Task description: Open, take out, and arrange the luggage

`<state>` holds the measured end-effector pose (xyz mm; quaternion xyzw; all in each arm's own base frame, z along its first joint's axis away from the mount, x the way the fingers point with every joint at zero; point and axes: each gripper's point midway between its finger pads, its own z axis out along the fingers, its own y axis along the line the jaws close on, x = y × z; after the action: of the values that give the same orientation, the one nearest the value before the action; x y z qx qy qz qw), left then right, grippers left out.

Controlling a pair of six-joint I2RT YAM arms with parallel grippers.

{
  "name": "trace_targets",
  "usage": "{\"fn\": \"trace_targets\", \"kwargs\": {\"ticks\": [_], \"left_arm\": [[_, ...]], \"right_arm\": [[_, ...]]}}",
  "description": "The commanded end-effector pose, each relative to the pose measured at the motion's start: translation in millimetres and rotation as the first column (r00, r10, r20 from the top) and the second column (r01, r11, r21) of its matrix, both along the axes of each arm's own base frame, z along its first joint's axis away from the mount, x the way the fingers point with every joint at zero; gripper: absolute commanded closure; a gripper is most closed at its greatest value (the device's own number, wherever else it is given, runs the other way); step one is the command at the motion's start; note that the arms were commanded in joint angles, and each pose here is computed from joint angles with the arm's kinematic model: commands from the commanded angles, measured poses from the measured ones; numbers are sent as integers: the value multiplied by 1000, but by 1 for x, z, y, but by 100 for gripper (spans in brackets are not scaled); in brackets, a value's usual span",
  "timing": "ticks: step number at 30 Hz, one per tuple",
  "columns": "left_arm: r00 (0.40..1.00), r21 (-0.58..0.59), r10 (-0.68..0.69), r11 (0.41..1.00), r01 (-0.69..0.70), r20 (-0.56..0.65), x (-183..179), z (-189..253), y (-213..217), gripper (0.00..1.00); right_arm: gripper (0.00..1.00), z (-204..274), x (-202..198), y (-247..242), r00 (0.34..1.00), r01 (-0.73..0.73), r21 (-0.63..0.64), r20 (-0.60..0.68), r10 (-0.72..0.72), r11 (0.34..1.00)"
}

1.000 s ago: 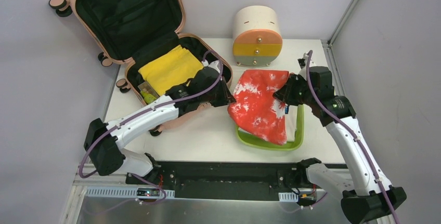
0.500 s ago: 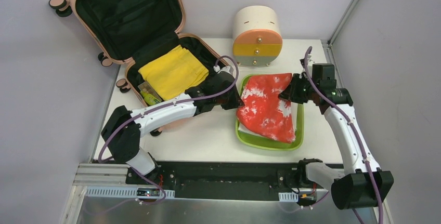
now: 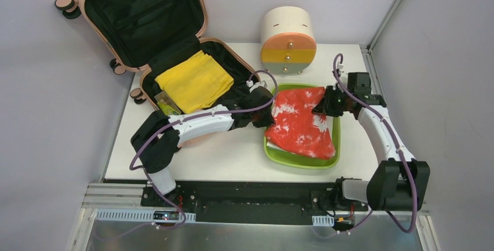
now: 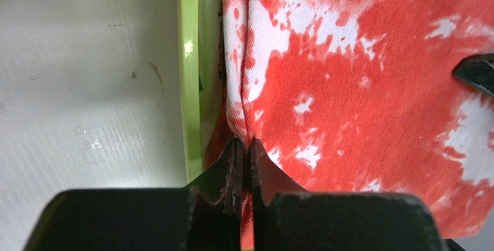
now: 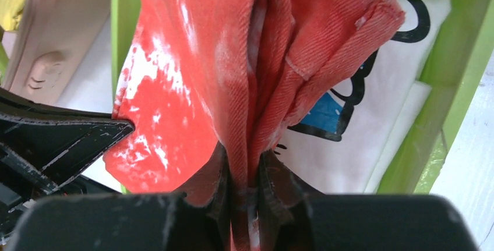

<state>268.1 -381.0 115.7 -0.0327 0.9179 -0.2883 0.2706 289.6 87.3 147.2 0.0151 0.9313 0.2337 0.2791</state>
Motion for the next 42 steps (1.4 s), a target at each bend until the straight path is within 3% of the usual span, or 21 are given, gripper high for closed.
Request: {"fn": "trace_targets", "kwargs": {"ticks": [1, 5, 10, 18, 22, 27, 30, 37, 42], "left_arm": [[999, -31, 12, 999, -10, 51, 10, 15, -14, 95], [999, -27, 0, 1000, 1, 46, 9, 12, -15, 83], [997, -57, -36, 998, 40, 72, 5, 31, -19, 74], [993, -80, -75, 993, 82, 86, -8, 45, -22, 75], [991, -77, -89, 992, 97, 98, -10, 47, -22, 76], [965, 54, -137, 990, 128, 222, 3, 69, -5, 75], [953, 73, -129, 991, 113, 274, 10, 82, 1, 74], [953, 50, -250, 968, 245, 171, -10, 53, -25, 77], [945, 100, -299, 953, 287, 134, -24, 25, -28, 80]], "right_arm": [[82, -8, 12, -7, 1000, 0, -12, -2, 0, 1000], [58, -13, 10, -17, 994, 62, -58, -86, -67, 996], [48, -7, 0, -33, 973, 149, -137, -155, -170, 979], [47, 7, -14, -59, 932, 263, -262, -180, -315, 929], [55, 11, -9, -59, 912, 327, -246, -170, -373, 913], [62, 8, 19, -48, 916, 367, -151, -111, -384, 918], [64, -10, 33, -56, 902, 391, -193, -114, -417, 900], [67, -64, 56, -55, 894, 389, -199, -154, -420, 900], [67, -71, 59, -57, 903, 364, -217, -156, -401, 906]]}}
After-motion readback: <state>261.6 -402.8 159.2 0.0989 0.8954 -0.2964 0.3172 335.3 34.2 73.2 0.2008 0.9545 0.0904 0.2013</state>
